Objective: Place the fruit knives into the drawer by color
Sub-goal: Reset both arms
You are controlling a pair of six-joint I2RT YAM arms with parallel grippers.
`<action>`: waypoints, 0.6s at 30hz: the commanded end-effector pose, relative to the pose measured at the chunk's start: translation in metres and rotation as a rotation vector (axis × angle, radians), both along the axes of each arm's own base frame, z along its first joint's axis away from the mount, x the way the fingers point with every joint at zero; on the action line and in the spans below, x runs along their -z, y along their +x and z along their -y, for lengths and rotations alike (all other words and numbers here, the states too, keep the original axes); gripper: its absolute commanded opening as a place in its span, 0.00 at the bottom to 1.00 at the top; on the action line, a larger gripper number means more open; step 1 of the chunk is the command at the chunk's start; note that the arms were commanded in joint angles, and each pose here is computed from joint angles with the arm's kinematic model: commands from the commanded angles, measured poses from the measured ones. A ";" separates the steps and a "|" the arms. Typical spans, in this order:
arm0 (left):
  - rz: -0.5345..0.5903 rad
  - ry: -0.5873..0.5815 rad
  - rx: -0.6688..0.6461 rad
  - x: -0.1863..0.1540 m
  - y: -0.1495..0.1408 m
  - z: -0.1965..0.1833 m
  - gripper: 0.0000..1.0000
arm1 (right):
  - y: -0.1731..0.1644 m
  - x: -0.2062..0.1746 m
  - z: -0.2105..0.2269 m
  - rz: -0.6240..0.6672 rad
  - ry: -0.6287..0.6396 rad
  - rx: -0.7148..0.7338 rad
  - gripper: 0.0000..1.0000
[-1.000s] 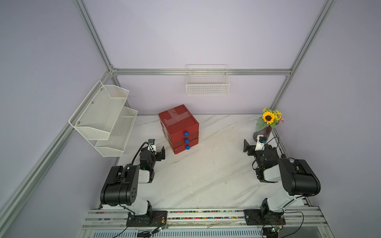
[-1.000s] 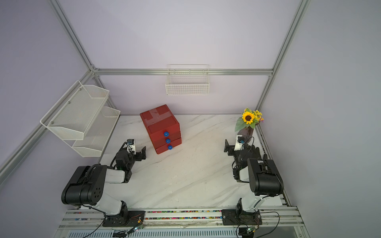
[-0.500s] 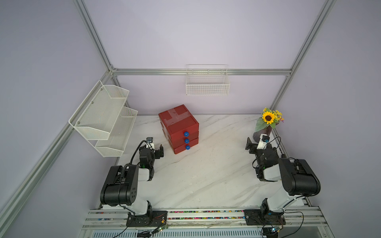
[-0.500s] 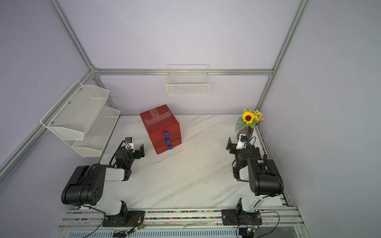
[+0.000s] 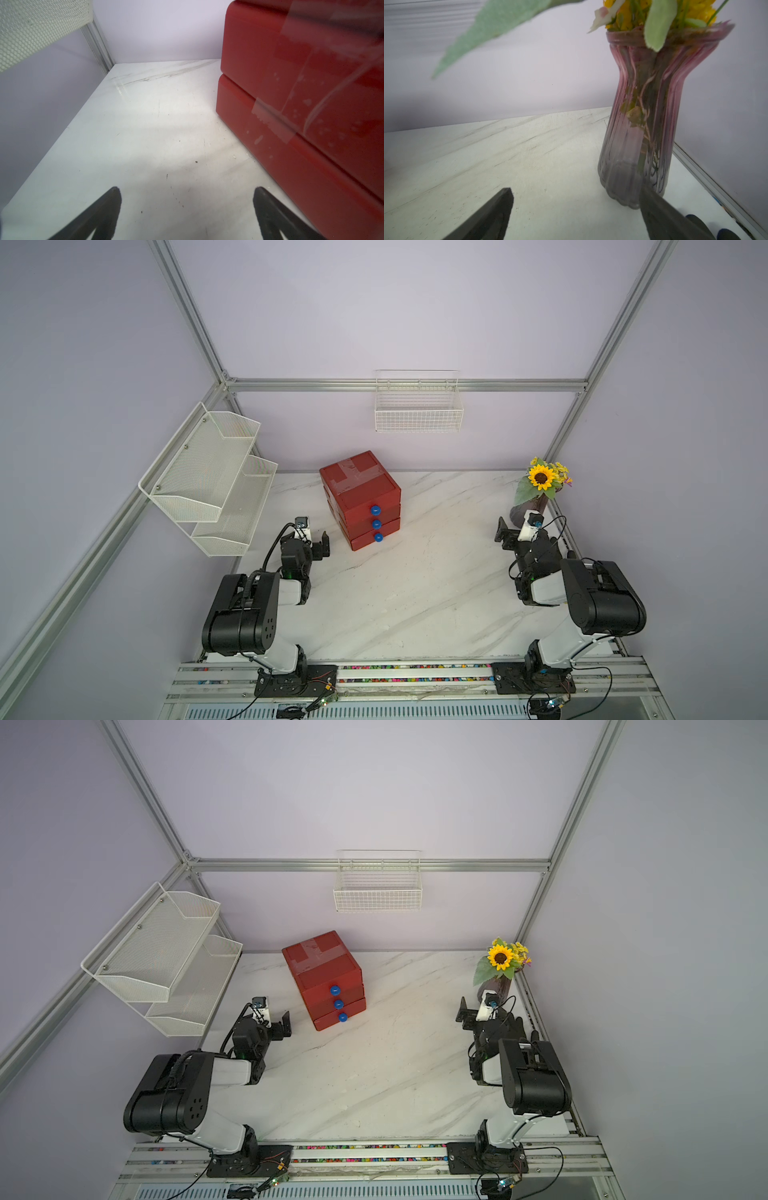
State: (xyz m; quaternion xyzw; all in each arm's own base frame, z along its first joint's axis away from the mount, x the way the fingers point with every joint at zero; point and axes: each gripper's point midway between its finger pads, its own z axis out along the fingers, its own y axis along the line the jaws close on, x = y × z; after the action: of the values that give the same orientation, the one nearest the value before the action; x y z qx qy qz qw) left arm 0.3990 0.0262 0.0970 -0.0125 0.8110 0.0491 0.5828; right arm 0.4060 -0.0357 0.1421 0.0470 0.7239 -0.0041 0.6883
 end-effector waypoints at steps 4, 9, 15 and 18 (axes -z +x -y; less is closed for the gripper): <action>0.087 -0.013 0.195 -0.017 -0.002 0.030 1.00 | -0.009 -0.011 -0.035 0.053 -0.047 -0.252 0.97; 0.067 -0.017 0.015 -0.014 0.004 0.000 1.00 | 0.000 -0.008 0.002 0.021 0.022 -0.039 0.97; 0.048 -0.021 -0.018 -0.014 0.005 -0.005 1.00 | 0.000 -0.009 0.005 0.027 0.019 -0.002 0.97; 0.049 -0.020 -0.016 -0.013 0.004 -0.005 1.00 | -0.001 -0.009 0.005 0.027 0.021 -0.001 0.97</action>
State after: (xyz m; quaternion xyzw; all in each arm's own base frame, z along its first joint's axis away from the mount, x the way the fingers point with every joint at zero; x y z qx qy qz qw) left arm 0.3970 0.0255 0.0937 -0.0121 0.8138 0.0393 0.5797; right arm 0.4031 -0.0371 0.1399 0.0404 0.7255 0.0092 0.6869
